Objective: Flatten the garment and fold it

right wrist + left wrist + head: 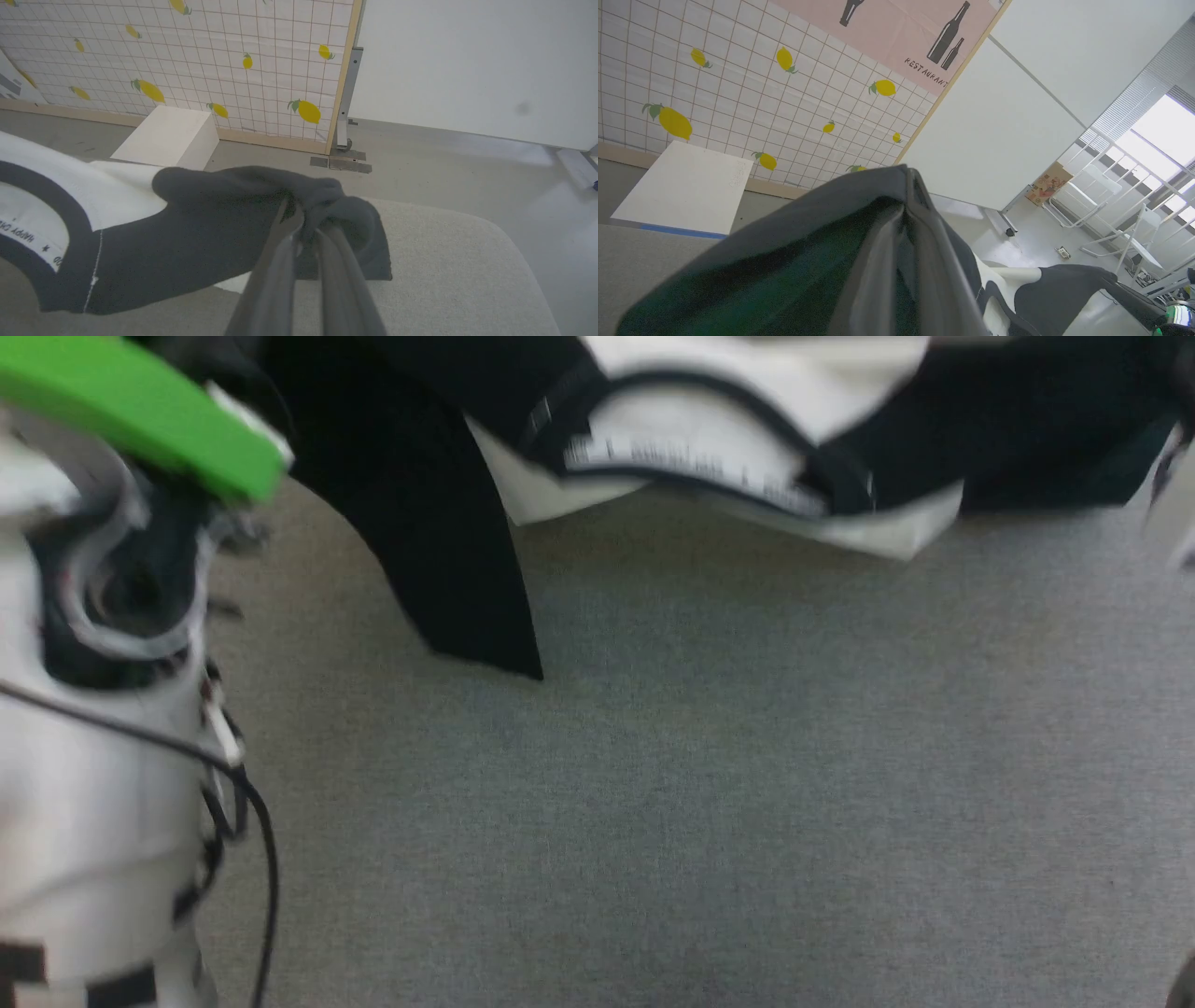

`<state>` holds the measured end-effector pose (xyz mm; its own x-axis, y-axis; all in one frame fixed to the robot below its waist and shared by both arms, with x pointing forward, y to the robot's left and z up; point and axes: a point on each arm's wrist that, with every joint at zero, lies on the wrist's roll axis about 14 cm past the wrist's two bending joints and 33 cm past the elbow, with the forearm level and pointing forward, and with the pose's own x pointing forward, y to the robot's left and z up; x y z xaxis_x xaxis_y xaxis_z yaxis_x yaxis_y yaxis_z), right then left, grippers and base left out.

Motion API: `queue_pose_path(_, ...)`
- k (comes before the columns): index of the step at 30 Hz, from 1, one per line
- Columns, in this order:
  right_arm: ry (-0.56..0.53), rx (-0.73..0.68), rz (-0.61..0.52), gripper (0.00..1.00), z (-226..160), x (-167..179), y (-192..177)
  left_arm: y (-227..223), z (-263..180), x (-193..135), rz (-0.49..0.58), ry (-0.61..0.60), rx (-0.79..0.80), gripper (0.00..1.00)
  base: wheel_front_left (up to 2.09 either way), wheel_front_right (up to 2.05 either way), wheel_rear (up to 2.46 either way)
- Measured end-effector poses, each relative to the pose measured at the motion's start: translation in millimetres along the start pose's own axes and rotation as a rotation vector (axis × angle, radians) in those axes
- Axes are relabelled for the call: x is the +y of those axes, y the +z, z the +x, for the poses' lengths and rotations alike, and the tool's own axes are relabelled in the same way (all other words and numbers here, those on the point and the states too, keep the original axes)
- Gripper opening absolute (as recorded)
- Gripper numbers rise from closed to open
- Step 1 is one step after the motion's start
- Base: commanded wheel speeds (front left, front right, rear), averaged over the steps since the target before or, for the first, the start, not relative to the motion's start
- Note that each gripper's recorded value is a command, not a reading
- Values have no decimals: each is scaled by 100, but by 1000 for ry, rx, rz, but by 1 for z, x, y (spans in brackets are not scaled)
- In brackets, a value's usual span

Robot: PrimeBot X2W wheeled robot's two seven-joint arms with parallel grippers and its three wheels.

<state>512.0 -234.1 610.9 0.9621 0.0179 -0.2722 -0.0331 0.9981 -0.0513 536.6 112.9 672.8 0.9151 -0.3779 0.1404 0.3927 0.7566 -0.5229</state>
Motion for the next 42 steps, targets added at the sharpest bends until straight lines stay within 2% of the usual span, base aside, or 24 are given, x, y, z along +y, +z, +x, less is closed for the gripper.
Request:
queue_pose_path(10,-75,-239,-68,0,90,-12,103,69,86,47,-61,107,-227,0,0,0,0)
queue_pose_path(18,-136,-530,-118,0,117,-17,172,96,119,76,-93,138,-420,0,0,0,0)
queue_pose_path(22,-141,-603,-114,0,130,-18,182,89,128,89,-104,141,-446,0,0,0,0)
queue_pose_path(27,-118,-495,-111,0,159,-15,143,56,134,107,-106,165,-359,0,0,0,0)
queue_pose_path(33,-53,-239,-84,0,179,-6,42,-18,115,141,-52,243,-142,0,0,0,0)
queue_pose_path(37,-2,-67,-44,0,168,2,-27,-64,87,151,-23,264,-1,0,0,0,0)
queue_pose_path(42,30,95,-15,0,131,0,-86,-113,31,154,20,291,177,0,0,0,0)
